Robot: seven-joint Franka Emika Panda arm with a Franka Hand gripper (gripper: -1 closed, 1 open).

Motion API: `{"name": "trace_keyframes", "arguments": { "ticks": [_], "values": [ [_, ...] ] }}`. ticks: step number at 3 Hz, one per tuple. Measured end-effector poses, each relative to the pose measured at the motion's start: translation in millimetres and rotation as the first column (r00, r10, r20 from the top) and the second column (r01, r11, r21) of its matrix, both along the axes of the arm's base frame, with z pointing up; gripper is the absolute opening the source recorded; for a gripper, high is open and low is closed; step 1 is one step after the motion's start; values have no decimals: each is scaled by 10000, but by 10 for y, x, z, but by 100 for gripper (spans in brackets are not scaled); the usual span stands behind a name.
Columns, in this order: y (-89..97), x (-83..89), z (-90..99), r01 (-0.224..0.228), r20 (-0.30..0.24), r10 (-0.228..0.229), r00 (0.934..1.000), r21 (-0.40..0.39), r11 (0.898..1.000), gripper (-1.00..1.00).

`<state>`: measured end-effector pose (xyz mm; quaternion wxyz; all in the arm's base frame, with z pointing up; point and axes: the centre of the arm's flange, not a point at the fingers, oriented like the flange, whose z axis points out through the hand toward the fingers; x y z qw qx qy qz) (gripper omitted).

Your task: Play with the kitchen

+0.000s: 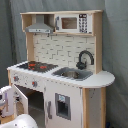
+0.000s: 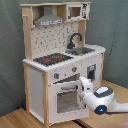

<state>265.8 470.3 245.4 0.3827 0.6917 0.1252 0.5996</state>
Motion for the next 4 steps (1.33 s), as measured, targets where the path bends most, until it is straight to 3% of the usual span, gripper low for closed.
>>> {"name": "trace_keyframes", "arguments": {
  "ticks": [2,3,4],
  "values": [
    [213,-151,32,769,-187,-768,9969,55,9970,-100],
    [277,-176,54,1093,-565,-1094,9924,-41,9940,-100],
    [277,-176,54,1093,-565,-1094,9924,-41,9940,100]
  ]
}}
